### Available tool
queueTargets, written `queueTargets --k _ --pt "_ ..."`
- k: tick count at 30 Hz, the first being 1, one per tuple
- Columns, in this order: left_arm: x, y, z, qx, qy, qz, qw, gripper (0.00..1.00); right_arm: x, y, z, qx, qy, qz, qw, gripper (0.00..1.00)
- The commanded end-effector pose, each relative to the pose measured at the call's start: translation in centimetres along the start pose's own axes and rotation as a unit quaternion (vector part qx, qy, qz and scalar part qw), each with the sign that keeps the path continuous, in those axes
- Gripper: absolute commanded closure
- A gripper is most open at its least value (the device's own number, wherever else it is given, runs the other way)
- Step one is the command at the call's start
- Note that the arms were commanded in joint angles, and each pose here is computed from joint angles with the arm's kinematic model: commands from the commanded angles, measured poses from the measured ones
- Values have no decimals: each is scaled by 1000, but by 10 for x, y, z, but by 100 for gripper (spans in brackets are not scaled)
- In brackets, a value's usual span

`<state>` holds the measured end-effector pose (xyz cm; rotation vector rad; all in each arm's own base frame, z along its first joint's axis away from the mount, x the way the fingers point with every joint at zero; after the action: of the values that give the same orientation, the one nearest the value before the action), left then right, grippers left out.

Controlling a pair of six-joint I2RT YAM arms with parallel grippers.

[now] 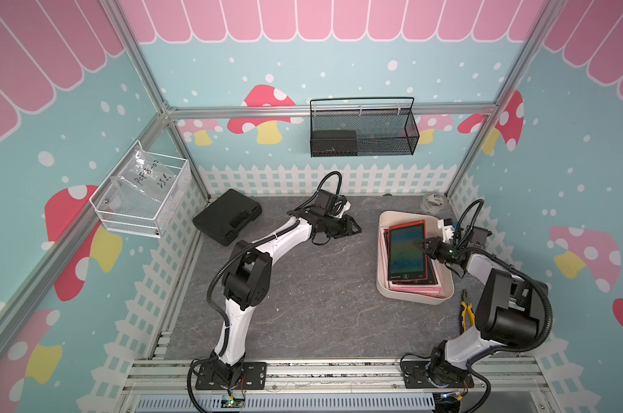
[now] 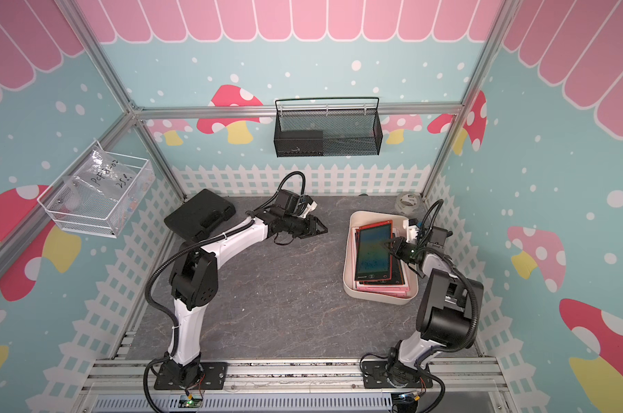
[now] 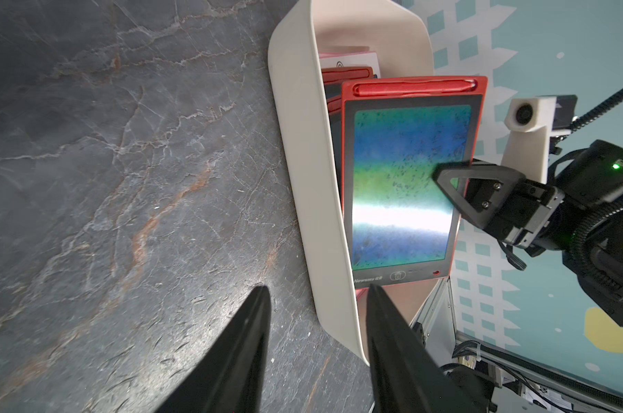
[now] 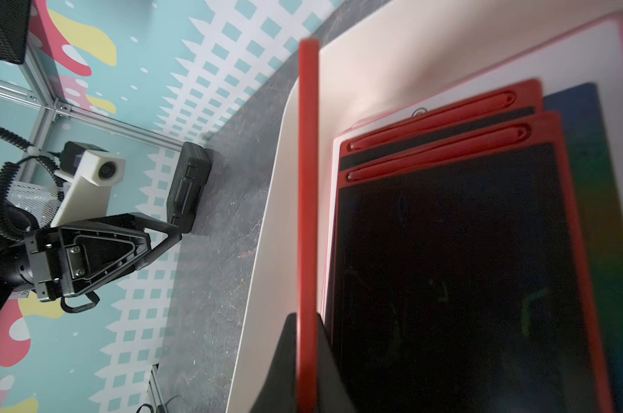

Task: Take out the writing tablet from the storage box
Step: Pick up the writing tablet from the storage box.

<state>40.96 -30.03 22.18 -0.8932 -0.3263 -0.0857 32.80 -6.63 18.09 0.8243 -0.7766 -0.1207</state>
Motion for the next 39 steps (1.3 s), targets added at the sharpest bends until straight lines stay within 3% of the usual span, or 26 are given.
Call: queueTargets --k 1,9,22,29,39 --pt "3 2 21 2 -31 7 999 54 16 17 12 19 -24 22 999 100" --pt "-5 21 54 0 -55 32 998 54 32 35 22 22 -46 33 998 100" --pt "-43 48 104 23 -106 58 992 51 47 85 40 110 -68 63 990 100" --pt "-80 65 152 92 -167 53 980 44 39 129 20 136 -43 96 985 100" --pt "-136 79 204 89 -230 68 967 42 -1 198 -31 173 6 139 975 100"
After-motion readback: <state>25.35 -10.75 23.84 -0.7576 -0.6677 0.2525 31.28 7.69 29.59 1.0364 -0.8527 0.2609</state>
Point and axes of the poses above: each gripper's point midway between its finger pads, its own z axis back along the fingers, its own y axis along the line the jaws close on, x = y × z, the point moved 10 cm from there along z, back along the fingers, and after that the axes turned 6 degrees about z, right-handed, at the moved point
